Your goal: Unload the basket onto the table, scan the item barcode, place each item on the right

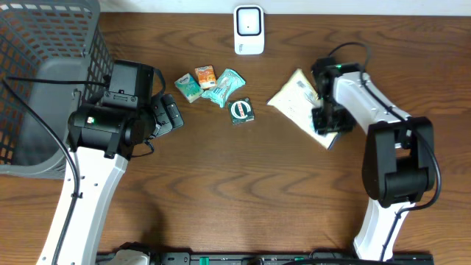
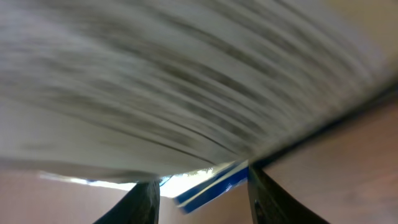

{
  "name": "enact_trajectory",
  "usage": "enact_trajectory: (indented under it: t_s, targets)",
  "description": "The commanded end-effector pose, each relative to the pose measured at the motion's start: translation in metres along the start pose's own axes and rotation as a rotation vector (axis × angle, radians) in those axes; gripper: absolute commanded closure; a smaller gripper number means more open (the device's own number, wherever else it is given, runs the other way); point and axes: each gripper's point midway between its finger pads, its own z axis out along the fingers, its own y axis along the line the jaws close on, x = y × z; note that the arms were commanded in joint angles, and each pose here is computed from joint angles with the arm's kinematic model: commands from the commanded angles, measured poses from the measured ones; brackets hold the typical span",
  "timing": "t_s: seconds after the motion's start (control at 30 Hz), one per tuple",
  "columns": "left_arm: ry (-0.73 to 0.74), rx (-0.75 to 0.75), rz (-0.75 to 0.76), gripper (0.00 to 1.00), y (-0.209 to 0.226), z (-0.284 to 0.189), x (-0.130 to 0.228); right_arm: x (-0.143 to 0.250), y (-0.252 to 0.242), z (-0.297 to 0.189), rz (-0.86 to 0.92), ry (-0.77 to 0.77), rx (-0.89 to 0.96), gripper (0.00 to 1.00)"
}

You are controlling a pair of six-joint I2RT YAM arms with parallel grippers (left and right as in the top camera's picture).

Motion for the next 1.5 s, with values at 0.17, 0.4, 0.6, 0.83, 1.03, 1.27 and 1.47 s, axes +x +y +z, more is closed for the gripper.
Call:
enact_trajectory:
  t_s: [0.17, 0.4, 0.6, 0.83, 1.03, 1.27, 1.47]
  targets:
    - [-0.008, -0.008, -0.005, 0.02, 0.003, -0.002, -0.002, -0.075, 0.001, -0.055, 0.08, -0.252, -0.167, 0.52]
    - [-0.008, -0.008, -0.005, 0.02, 0.003, -0.002, -0.002, -0.08, 0.04, -0.084, 0.043, -0.27, -0.406, 0.68]
    - [-0.008, -0.008, -0.005, 0.02, 0.003, -0.002, -0.002, -0.088, 0.071, -0.097, -0.009, -0.32, -0.505, 0.84]
    - [-0.008, -0.008, -0.005, 0.02, 0.003, -0.002, -0.002, -0.089, 0.054, -0.055, 0.121, -0.329, -0.288, 0.85]
    - [-0.008, -0.008, -0.005, 0.02, 0.003, -0.002, -0.002, -0.072, 0.048, -0.007, 0.165, -0.295, -0.221, 0.83]
    - [-0.008, -0.008, -0.005, 0.02, 0.003, -0.002, -0.002, -0.066, 0.036, 0.0, 0.122, -0.293, -0.147, 0.67]
    - [-0.008, -0.008, -0.005, 0.03, 0.003, -0.002, -0.002, -0.065, 0.026, -0.032, 0.118, -0.288, -0.13, 0.58]
